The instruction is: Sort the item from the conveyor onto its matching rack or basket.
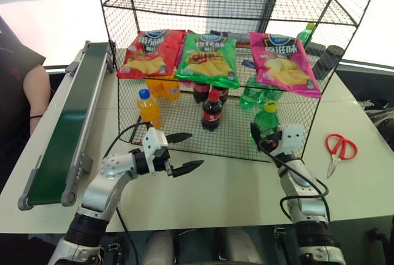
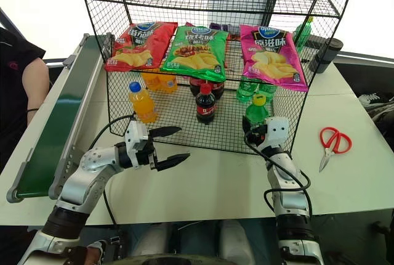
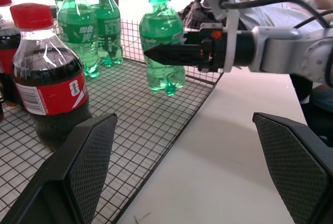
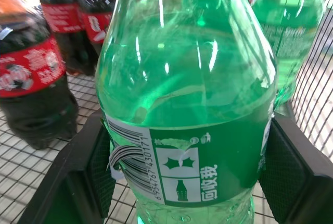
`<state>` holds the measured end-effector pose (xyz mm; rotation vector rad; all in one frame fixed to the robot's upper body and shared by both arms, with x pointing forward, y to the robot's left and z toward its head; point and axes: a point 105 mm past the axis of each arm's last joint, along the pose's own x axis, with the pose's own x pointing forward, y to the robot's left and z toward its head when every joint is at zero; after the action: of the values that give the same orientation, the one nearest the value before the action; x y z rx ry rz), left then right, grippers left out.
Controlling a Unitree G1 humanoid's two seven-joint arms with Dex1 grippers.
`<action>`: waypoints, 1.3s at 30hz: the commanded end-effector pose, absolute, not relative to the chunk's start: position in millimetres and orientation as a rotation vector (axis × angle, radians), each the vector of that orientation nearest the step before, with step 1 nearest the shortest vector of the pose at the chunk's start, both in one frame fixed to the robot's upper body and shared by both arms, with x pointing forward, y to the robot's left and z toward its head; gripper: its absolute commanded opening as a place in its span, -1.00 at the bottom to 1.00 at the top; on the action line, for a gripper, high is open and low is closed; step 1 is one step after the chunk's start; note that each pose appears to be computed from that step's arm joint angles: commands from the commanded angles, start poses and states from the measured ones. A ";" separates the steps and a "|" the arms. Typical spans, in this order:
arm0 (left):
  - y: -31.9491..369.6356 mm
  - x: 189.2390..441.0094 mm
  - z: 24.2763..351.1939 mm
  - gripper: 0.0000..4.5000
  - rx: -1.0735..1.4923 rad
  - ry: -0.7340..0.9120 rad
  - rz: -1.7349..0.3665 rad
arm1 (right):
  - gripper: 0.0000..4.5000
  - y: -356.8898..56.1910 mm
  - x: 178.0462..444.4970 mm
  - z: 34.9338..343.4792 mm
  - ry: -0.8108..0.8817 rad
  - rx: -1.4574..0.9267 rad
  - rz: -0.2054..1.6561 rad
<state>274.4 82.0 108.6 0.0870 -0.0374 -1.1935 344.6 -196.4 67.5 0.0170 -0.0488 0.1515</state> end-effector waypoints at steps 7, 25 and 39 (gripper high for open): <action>74.8 272.3 124.7 0.98 0.096 -0.103 -1.207 | 0.34 -206.1 361.0 90.5 -0.154 0.083 0.120; 82.5 273.5 121.8 1.00 0.109 -0.070 -1.182 | 0.98 -202.0 312.0 113.6 -0.208 -0.087 0.170; 151.5 295.2 109.2 1.00 0.252 0.051 -0.930 | 0.98 -198.3 240.8 130.9 -0.106 -0.185 0.433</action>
<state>293.6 145.7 101.0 0.2329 0.0840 -0.9548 245.9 -199.0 111.2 -0.1869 -0.0469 0.4038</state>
